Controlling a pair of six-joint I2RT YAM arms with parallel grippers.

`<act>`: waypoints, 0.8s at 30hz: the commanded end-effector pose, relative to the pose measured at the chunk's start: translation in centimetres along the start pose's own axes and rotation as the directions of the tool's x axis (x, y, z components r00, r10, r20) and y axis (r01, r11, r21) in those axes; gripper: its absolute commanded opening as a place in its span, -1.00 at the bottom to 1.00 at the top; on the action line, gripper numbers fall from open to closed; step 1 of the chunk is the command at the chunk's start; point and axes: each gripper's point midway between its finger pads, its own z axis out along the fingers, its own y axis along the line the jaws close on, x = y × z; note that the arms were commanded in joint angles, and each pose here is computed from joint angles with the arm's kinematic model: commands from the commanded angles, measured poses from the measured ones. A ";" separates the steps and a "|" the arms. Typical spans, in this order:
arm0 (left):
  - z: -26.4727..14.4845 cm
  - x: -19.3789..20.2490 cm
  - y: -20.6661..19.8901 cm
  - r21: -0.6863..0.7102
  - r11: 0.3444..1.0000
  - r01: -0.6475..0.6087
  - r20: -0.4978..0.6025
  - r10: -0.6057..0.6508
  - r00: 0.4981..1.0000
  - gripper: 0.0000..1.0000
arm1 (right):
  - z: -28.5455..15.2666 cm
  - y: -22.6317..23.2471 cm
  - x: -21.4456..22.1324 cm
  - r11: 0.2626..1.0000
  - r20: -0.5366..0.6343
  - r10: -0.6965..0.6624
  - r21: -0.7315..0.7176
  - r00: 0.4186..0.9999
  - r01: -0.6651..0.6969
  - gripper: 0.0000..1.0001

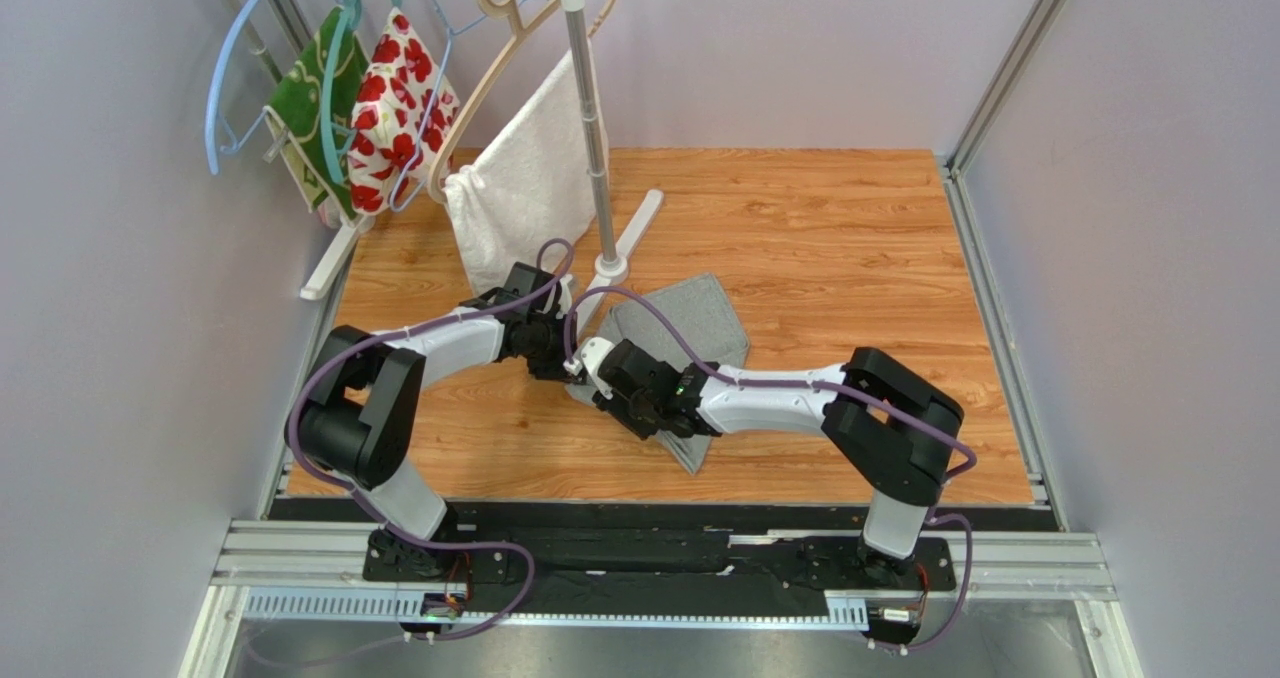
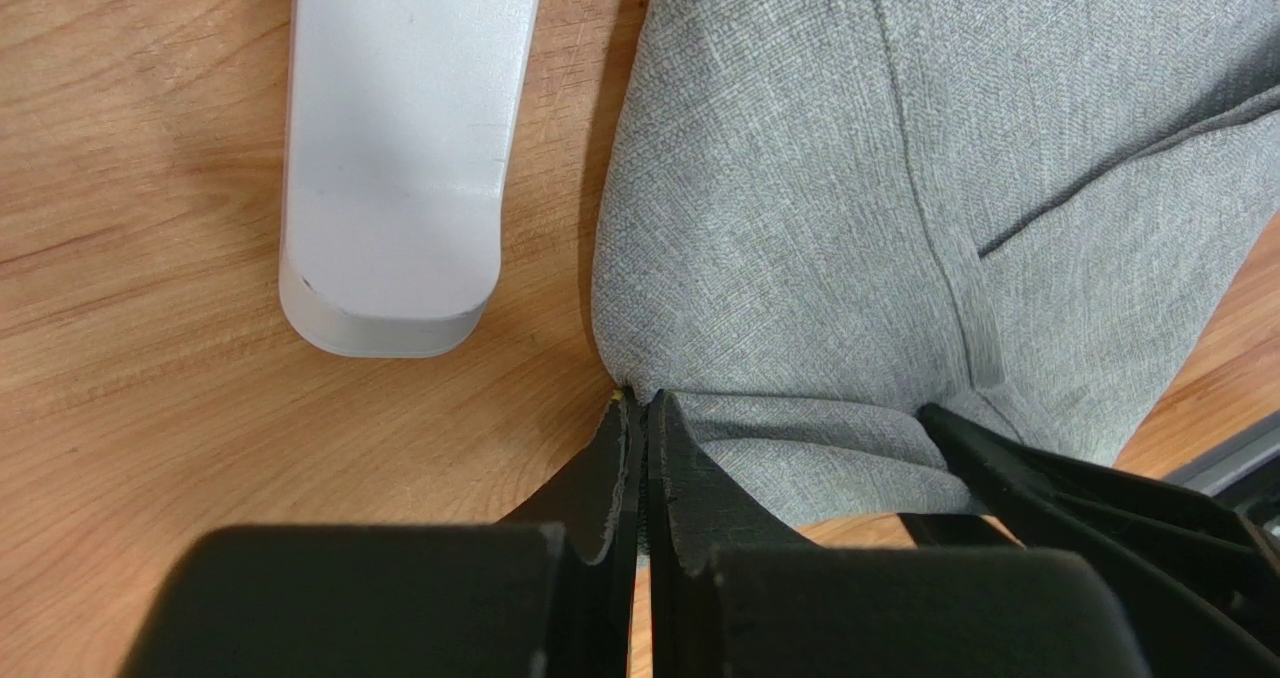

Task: Fold the napkin, place the utensils inside, and roll it up
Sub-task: Roll the napkin with the utensil

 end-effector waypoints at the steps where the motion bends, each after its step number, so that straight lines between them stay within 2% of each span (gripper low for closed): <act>1: -0.1 0.5 0.8 -0.035 0.999 -0.006 -0.006 0.006 1.000 -1.00 | 0.3 2.0 1.4 0.980 -0.087 0.054 -0.185 0.995 -0.070 -0.62; 3: -0.6 0.0 0.6 -0.037 0.999 -0.001 0.022 0.002 1.000 -1.00 | 0.1 2.6 2.1 0.960 -0.121 0.100 -0.249 0.988 -0.127 -0.72; 5: -1.3 -0.7 0.5 -0.052 0.999 0.009 0.062 -0.006 0.998 -0.82 | -0.1 2.8 2.9 0.939 -0.154 0.136 -0.296 0.979 -0.177 -0.78; 6: -1.6 -1.0 0.5 -0.058 0.998 0.011 0.079 -0.006 0.997 -0.58 | 0.0 2.9 3.1 0.931 -0.167 0.148 -0.309 0.975 -0.195 -0.83; 8: -2.5 -1.9 0.6 -0.074 0.997 0.023 0.133 -0.013 0.991 -0.30 | -0.3 3.3 3.7 0.902 -0.196 0.177 -0.359 0.965 -0.239 -0.86; 9: -2.8 -2.1 0.7 -0.079 0.996 0.032 0.150 -0.020 0.988 -0.06 | -0.2 3.5 3.9 0.893 -0.208 0.190 -0.371 0.960 -0.257 -0.88; 12: -4.1 -2.9 0.9 -0.089 0.994 0.062 0.220 -0.041 0.975 0.21 | -0.4 4.0 3.9 0.850 -0.237 0.221 -0.428 0.946 -0.306 -0.90; 17: -5.4 -2.8 0.3 -0.032 0.997 0.069 0.294 -0.056 0.954 0.26 | -0.3 4.2 4.0 0.790 -0.278 0.261 -0.489 0.924 -0.370 -0.93; 24: -4.7 -1.3 -0.1 0.025 0.998 0.057 0.264 -0.062 0.963 0.24 | 0.2 3.7 4.0 0.732 -0.318 0.312 -0.520 0.895 -0.440 -0.95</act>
